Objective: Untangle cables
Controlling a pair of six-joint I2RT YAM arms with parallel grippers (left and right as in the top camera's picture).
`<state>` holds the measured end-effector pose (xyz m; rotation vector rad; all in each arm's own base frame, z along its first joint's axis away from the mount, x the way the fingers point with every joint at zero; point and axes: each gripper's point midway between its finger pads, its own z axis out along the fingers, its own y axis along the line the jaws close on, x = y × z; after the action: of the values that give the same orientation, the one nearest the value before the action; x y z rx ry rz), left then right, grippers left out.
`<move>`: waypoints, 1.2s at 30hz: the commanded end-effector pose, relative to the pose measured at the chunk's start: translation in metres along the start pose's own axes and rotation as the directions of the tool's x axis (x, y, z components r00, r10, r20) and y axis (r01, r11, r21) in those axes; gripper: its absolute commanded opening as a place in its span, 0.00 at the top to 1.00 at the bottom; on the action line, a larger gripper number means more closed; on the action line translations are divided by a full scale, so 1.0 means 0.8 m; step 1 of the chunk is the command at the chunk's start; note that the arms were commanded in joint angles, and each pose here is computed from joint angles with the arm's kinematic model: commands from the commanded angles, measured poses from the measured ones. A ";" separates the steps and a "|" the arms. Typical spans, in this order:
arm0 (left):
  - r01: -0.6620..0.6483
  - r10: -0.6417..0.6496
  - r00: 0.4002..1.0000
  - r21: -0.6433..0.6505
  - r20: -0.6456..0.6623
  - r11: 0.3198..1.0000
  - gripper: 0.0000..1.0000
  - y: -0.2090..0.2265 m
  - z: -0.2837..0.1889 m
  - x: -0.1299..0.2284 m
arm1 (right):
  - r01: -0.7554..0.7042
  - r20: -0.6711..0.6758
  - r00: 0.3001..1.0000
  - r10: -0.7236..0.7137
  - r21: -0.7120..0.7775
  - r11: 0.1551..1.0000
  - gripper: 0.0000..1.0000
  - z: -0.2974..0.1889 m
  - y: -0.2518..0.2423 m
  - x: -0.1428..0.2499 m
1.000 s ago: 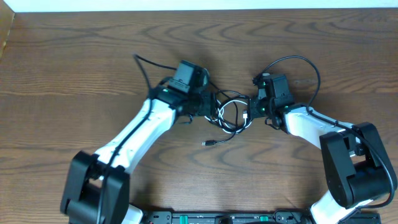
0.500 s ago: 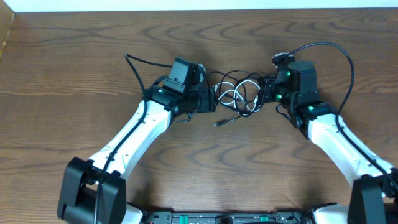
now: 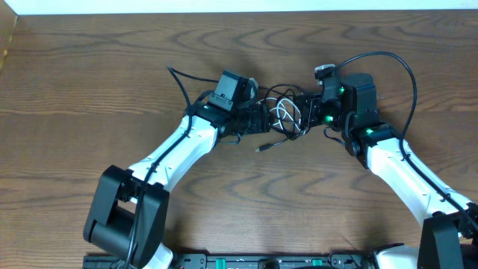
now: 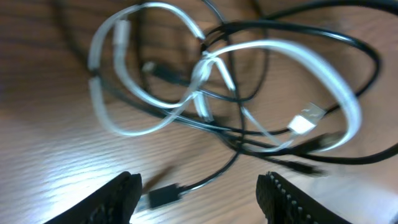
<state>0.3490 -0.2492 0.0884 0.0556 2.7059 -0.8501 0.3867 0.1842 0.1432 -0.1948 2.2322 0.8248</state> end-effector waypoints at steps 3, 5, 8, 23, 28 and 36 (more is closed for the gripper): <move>-0.010 0.021 0.998 0.166 -0.063 0.986 0.36 -0.036 0.007 0.009 | 0.032 0.062 0.998 -0.027 -0.091 0.995 0.99 -0.002 0.027 -0.024; -0.026 0.037 0.997 0.167 -0.063 0.986 0.35 -0.037 0.008 0.010 | 0.016 0.104 0.995 -0.005 -0.108 0.994 0.99 -0.004 0.032 -0.038; -0.073 0.084 0.995 0.172 -0.060 0.982 0.36 -0.040 0.009 0.013 | -0.027 0.174 0.984 0.040 -0.078 0.997 0.99 -0.006 0.027 -0.059; -0.083 0.090 0.994 -0.117 0.056 0.990 0.36 0.019 0.028 -0.012 | -0.306 0.121 0.951 0.283 0.473 0.826 0.99 -0.029 -0.106 0.021; -0.098 0.108 0.989 -0.092 0.105 0.991 0.36 0.009 0.028 -0.027 | -0.282 -0.006 0.936 0.352 0.585 0.760 0.99 -0.047 -0.122 0.076; -0.035 0.042 0.997 -0.111 0.064 0.993 0.36 0.025 0.045 -0.014 | -0.270 -0.051 0.924 0.379 0.615 0.741 0.99 -0.055 -0.125 0.095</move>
<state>0.3727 -0.2562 0.0712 0.1059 2.6236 -0.7069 0.3403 0.0886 0.0599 0.4489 2.6357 0.2440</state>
